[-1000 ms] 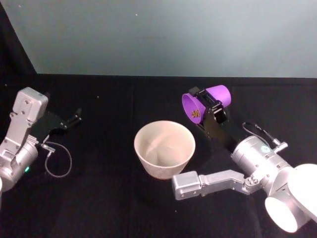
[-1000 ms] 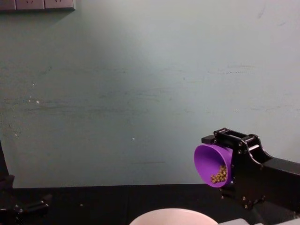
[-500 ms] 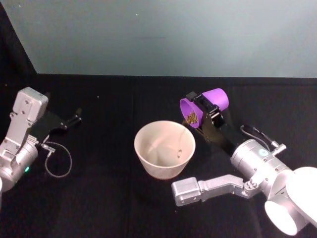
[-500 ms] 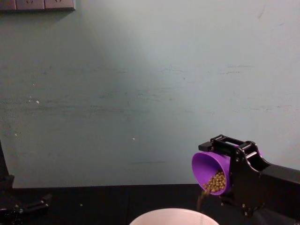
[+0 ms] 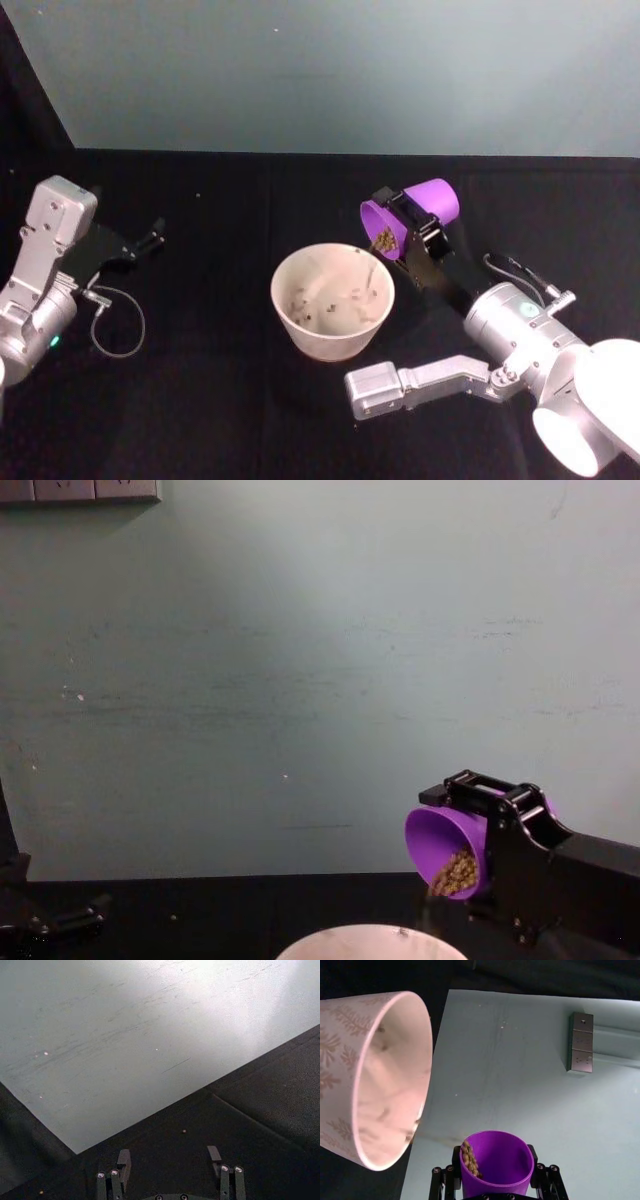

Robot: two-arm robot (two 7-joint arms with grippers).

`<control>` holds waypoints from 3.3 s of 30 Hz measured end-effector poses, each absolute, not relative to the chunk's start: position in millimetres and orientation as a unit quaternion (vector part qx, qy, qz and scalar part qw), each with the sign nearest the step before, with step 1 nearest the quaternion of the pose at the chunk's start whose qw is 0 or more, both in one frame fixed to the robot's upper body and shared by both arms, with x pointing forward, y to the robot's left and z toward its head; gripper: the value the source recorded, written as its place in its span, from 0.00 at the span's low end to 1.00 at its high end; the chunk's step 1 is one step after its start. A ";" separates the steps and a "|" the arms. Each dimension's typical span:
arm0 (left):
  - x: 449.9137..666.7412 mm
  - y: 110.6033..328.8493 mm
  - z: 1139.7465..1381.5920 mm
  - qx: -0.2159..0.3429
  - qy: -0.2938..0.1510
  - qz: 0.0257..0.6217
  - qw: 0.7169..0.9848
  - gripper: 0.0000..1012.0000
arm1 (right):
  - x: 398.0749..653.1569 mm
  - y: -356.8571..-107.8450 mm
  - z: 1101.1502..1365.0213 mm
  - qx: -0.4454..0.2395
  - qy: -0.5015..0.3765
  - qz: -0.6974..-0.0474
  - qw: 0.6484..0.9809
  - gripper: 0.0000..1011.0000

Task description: Pick up the cup and pour the mung beans from the cup into the bowl.

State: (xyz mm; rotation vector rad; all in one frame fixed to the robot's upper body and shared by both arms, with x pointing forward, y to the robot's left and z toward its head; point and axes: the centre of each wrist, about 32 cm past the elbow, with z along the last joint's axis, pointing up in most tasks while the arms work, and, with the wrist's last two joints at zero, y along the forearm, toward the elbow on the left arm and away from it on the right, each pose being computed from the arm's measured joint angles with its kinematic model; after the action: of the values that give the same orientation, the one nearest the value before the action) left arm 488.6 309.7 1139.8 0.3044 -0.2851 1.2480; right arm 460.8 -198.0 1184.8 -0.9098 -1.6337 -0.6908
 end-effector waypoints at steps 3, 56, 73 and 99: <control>488.6 309.7 1139.8 0.141 -0.132 0.580 0.791 0.99 | 460.4 -197.7 1184.0 -0.384 -0.690 -0.289 0.542 0.73; 488.6 309.7 1139.8 0.141 -0.132 0.580 0.791 0.99 | 458.3 -192.2 1170.7 -0.400 -0.708 -0.259 0.521 0.73; 488.6 309.7 1139.8 0.142 -0.132 0.580 0.791 0.99 | 457.1 -193.9 1172.3 -0.407 -0.725 -0.246 0.498 0.73; 488.6 309.7 1139.8 0.141 -0.132 0.580 0.791 0.99 | 458.1 -196.4 1177.7 -0.414 -0.748 -0.225 0.467 0.73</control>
State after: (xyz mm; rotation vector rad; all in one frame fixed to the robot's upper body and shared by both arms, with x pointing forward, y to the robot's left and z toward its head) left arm 488.6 309.7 1139.8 0.3044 -0.2850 1.2480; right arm 458.1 -196.4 1177.7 -1.0161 -1.8357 -0.5516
